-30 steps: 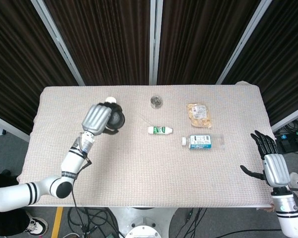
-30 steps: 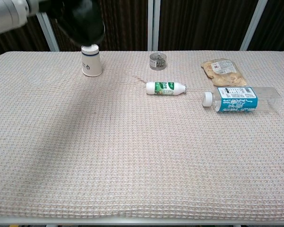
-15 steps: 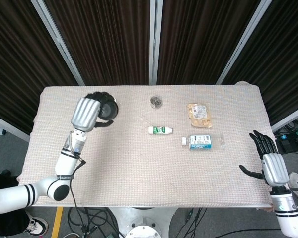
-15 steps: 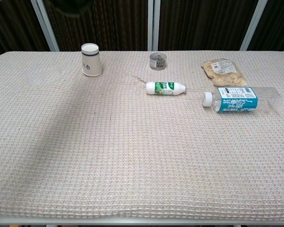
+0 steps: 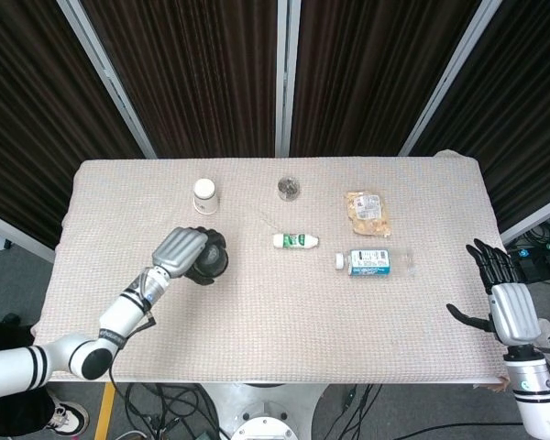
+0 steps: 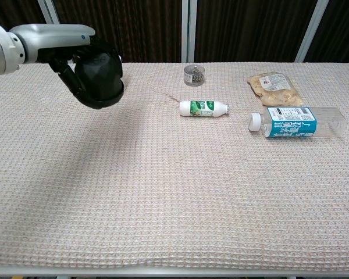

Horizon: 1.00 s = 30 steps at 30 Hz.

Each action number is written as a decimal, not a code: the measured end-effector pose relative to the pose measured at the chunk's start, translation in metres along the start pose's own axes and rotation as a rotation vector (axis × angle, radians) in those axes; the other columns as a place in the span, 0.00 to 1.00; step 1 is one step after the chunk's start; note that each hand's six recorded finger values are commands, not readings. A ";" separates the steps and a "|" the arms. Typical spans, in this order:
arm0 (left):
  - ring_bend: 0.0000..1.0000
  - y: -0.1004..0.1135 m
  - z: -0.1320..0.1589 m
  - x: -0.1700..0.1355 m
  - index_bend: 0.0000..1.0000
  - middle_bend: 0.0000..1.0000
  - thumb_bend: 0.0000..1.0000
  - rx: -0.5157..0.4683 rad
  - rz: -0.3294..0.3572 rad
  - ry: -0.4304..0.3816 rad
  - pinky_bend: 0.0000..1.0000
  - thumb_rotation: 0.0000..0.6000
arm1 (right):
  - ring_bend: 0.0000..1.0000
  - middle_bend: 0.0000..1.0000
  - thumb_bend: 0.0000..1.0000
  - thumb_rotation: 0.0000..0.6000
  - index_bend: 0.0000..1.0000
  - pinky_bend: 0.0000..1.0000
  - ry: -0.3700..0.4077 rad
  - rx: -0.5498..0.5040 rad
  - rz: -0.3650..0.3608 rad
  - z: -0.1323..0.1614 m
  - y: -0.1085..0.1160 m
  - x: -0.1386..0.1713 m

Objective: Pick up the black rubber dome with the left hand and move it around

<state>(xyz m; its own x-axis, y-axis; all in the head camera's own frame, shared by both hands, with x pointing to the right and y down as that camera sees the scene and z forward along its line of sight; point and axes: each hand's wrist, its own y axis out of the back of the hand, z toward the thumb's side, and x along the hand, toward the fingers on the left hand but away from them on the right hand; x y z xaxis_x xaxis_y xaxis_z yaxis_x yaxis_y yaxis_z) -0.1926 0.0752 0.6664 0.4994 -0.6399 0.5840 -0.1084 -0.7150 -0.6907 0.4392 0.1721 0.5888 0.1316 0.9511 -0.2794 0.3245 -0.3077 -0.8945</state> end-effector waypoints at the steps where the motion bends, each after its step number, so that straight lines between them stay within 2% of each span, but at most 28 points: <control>1: 0.32 -0.002 0.008 -0.003 0.34 0.40 0.16 0.004 -0.004 -0.030 0.40 1.00 | 0.00 0.00 0.05 1.00 0.00 0.00 0.000 0.000 0.006 0.000 -0.001 0.000; 5: 0.32 -0.015 0.053 -0.025 0.34 0.40 0.16 0.023 -0.037 -0.198 0.40 1.00 | 0.00 0.00 0.05 1.00 0.00 0.00 0.001 0.003 0.044 -0.002 -0.008 0.002; 8: 0.32 -0.025 0.078 -0.042 0.34 0.40 0.16 0.024 -0.072 -0.302 0.40 1.00 | 0.00 0.00 0.05 1.00 0.00 0.00 -0.002 0.000 0.043 -0.003 -0.008 0.000; 10: 0.32 -0.027 0.083 -0.046 0.34 0.40 0.16 0.020 -0.076 -0.328 0.40 1.00 | 0.00 0.00 0.05 1.00 0.00 0.00 -0.006 -0.002 0.037 -0.004 -0.006 -0.001; 12: 0.32 -0.022 0.078 -0.042 0.34 0.40 0.16 0.029 -0.047 -0.314 0.40 1.00 | 0.00 0.00 0.05 1.00 0.00 0.00 -0.011 -0.002 0.033 -0.005 -0.006 -0.002; 16: 0.32 -0.003 0.039 -0.016 0.34 0.40 0.16 0.094 0.058 -0.196 0.40 1.00 | 0.00 0.00 0.05 1.00 0.00 0.00 -0.020 0.002 0.033 -0.009 -0.005 -0.001; 19: 0.32 0.017 -0.014 0.008 0.34 0.40 0.16 0.149 0.129 -0.029 0.40 1.00 | 0.00 0.00 0.05 1.00 0.00 0.00 -0.023 0.002 0.027 -0.010 -0.004 0.000; 21: 0.32 0.034 -0.057 0.020 0.34 0.40 0.16 0.173 0.165 0.112 0.40 1.00 | 0.00 0.00 0.05 1.00 0.00 0.00 -0.024 0.001 0.022 -0.010 -0.004 0.000; 23: 0.32 0.049 -0.097 0.025 0.34 0.40 0.16 0.170 0.184 0.243 0.40 1.00 | 0.00 0.00 0.05 1.00 0.00 0.00 -0.026 0.000 0.022 -0.011 -0.004 -0.001; 25: 0.32 0.056 -0.122 0.025 0.34 0.39 0.16 0.147 0.182 0.326 0.39 1.00 | 0.00 0.00 0.05 1.00 0.00 0.00 -0.029 -0.001 0.024 -0.011 -0.005 -0.001; 26: 0.32 0.058 -0.132 0.023 0.34 0.39 0.16 0.131 0.180 0.359 0.39 1.00 | 0.00 0.00 0.05 1.00 0.00 0.00 -0.032 -0.002 0.027 -0.012 -0.006 -0.001; 28: 0.32 0.059 -0.137 0.020 0.33 0.39 0.16 0.109 0.172 0.375 0.39 1.00 | 0.00 0.00 0.05 1.00 0.00 0.00 -0.033 -0.005 0.035 -0.012 -0.008 -0.002; 30: 0.32 0.050 -0.126 0.019 0.33 0.39 0.16 0.089 0.140 0.337 0.39 1.00 | 0.00 0.00 0.05 1.00 0.00 0.00 -0.028 -0.002 0.039 -0.011 -0.009 -0.002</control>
<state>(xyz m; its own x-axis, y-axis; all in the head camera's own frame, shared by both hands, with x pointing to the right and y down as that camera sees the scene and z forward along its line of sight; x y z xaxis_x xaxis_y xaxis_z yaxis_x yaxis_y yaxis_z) -0.2965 -0.0086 0.6967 0.1723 -0.7971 0.5787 -0.0728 -0.5962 -0.7996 0.4459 0.1726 0.6014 0.1181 0.9388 -0.3236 0.3215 -0.3445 -0.8820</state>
